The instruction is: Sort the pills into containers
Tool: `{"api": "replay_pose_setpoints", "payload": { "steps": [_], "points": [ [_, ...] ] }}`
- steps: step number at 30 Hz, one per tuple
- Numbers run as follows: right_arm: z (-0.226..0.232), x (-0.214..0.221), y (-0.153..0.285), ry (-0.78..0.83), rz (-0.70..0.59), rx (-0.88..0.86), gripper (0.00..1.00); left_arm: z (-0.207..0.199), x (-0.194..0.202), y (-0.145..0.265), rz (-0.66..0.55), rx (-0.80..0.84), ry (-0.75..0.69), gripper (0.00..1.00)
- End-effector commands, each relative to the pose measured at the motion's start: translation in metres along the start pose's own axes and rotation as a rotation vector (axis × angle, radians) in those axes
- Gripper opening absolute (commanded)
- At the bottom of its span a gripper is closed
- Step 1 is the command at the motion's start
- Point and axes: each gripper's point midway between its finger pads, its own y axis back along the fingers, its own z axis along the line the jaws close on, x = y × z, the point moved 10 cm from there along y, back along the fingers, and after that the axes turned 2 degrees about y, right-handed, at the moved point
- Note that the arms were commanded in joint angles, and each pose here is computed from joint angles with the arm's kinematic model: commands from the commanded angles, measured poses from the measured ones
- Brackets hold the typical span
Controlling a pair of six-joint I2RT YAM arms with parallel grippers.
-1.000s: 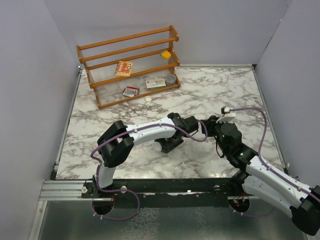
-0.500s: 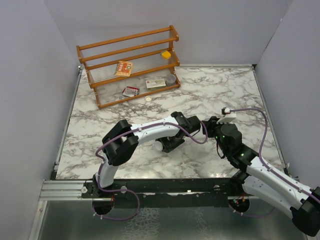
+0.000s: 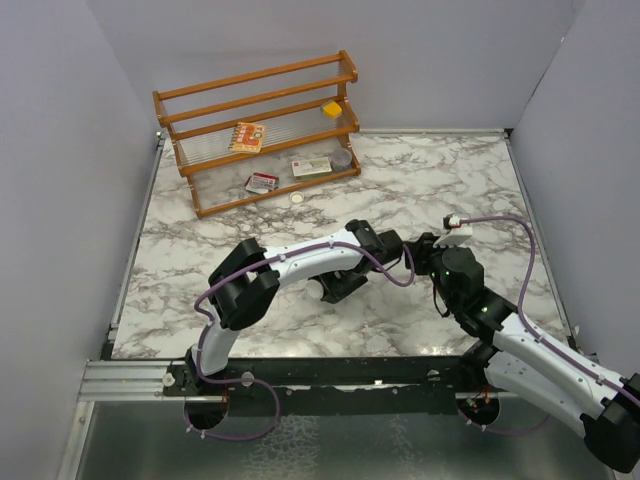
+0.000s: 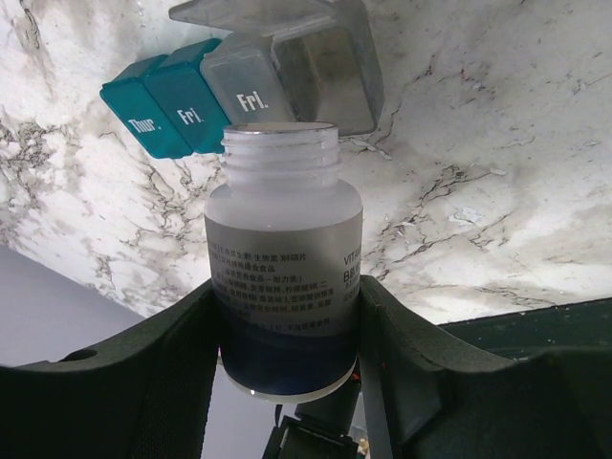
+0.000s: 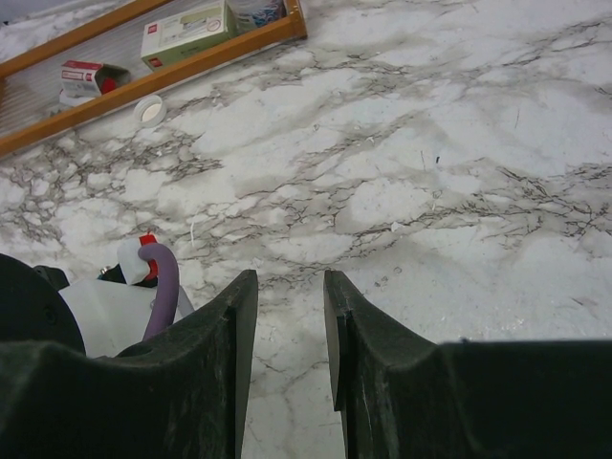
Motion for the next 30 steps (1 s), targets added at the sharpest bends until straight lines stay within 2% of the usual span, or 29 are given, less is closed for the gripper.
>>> {"api": "replay_pose_setpoints", "payload": {
  "steps": [1,12,27,30],
  "points": [
    [0.004,-0.007,0.002,-0.034,-0.049,-0.035,0.35,-0.002,-0.001,0.001,0.026,-0.027,-0.011,0.0],
    [0.004,-0.008,0.003,-0.034,-0.052,-0.041,0.35,-0.005,-0.003,-0.004,0.049,-0.019,-0.015,0.0],
    [0.006,-0.006,0.001,-0.028,-0.041,-0.053,0.35,-0.003,-0.012,0.007,-0.013,-0.023,0.002,0.0],
    [0.006,-0.007,0.001,-0.028,-0.044,-0.053,0.35,-0.006,-0.009,0.001,0.017,-0.005,-0.005,0.0]
  ]
}}
